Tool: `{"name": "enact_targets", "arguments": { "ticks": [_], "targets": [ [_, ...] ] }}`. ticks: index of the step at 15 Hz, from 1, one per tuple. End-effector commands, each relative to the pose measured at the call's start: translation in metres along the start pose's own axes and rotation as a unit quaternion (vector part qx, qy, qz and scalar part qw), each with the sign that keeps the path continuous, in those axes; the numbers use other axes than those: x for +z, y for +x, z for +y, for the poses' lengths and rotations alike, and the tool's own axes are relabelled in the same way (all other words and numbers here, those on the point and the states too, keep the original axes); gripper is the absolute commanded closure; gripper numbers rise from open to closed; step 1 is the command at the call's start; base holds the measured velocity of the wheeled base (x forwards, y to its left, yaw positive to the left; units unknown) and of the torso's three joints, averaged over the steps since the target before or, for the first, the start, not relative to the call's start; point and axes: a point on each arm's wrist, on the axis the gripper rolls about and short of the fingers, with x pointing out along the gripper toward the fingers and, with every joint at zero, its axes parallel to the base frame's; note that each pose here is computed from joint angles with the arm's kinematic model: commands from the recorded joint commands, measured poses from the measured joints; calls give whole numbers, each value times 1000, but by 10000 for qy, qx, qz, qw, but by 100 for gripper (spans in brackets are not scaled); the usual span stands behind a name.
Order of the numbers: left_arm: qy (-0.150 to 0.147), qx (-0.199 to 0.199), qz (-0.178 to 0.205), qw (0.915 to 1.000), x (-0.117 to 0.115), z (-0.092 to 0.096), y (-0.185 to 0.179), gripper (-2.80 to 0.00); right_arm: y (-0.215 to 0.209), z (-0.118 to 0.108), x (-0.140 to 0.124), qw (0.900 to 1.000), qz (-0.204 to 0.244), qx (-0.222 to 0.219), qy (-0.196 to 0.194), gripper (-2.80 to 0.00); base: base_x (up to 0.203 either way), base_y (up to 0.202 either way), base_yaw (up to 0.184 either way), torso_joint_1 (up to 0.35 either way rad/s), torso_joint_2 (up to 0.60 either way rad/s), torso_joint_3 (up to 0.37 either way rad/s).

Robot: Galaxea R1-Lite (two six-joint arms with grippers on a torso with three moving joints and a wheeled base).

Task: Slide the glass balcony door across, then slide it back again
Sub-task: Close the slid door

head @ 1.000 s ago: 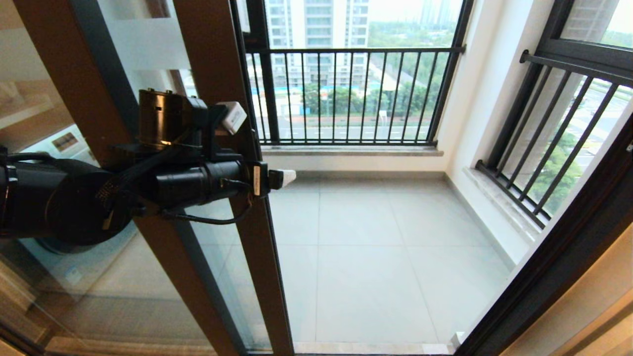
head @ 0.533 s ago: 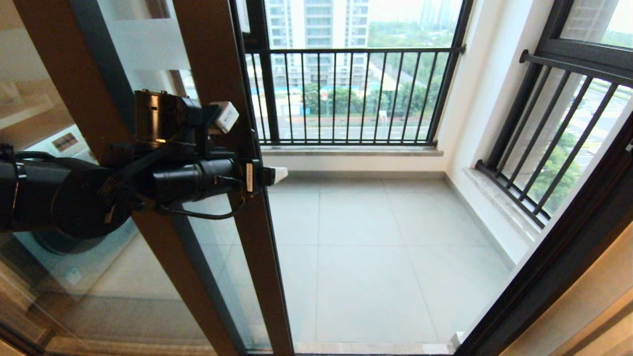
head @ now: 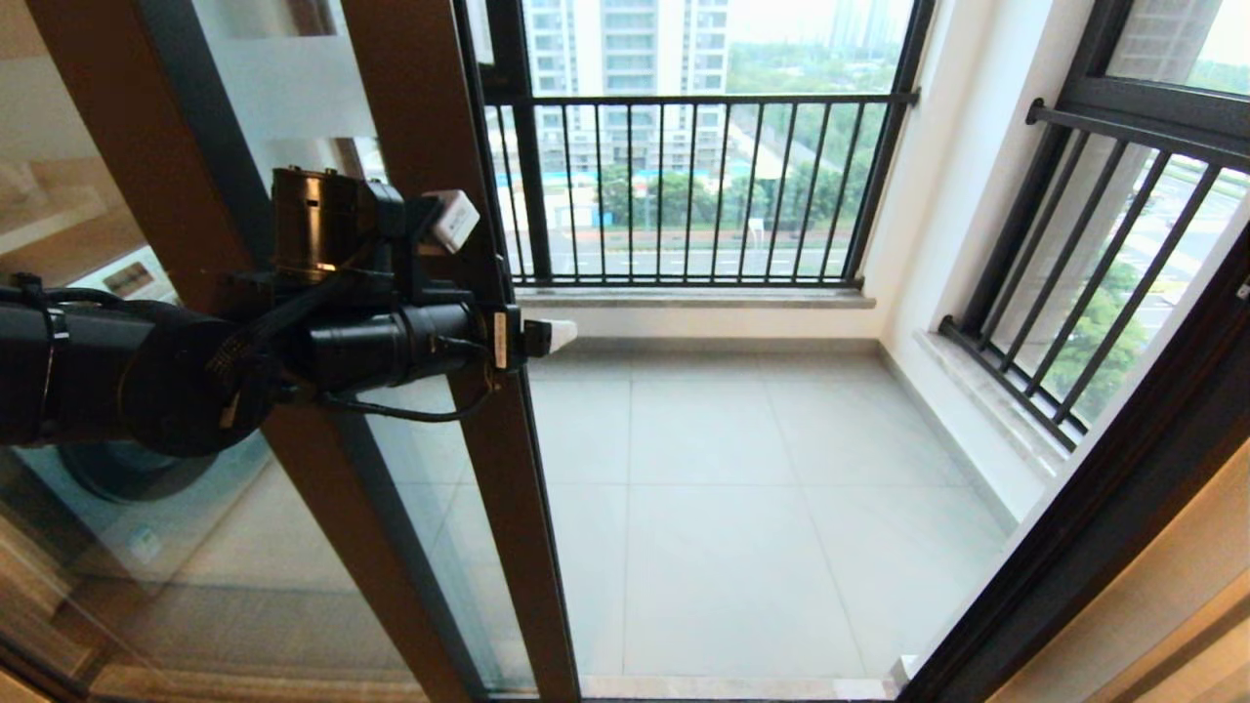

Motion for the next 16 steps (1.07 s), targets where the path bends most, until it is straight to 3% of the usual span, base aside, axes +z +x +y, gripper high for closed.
{"name": "enact_targets", "arguments": {
  "ticks": [1, 16],
  "targets": [
    [4, -6, 16, 10000, -1, -1, 3, -280, 0, 0, 0, 10000, 7, 5, -3, 0, 0, 0, 0, 0, 0, 0],
    [63, -269, 76, 9996, -3, -15, 27, -280, 0, 0, 0, 10000, 7, 5, -3, 0, 0, 0, 0, 0, 0, 0]
  ]
}}
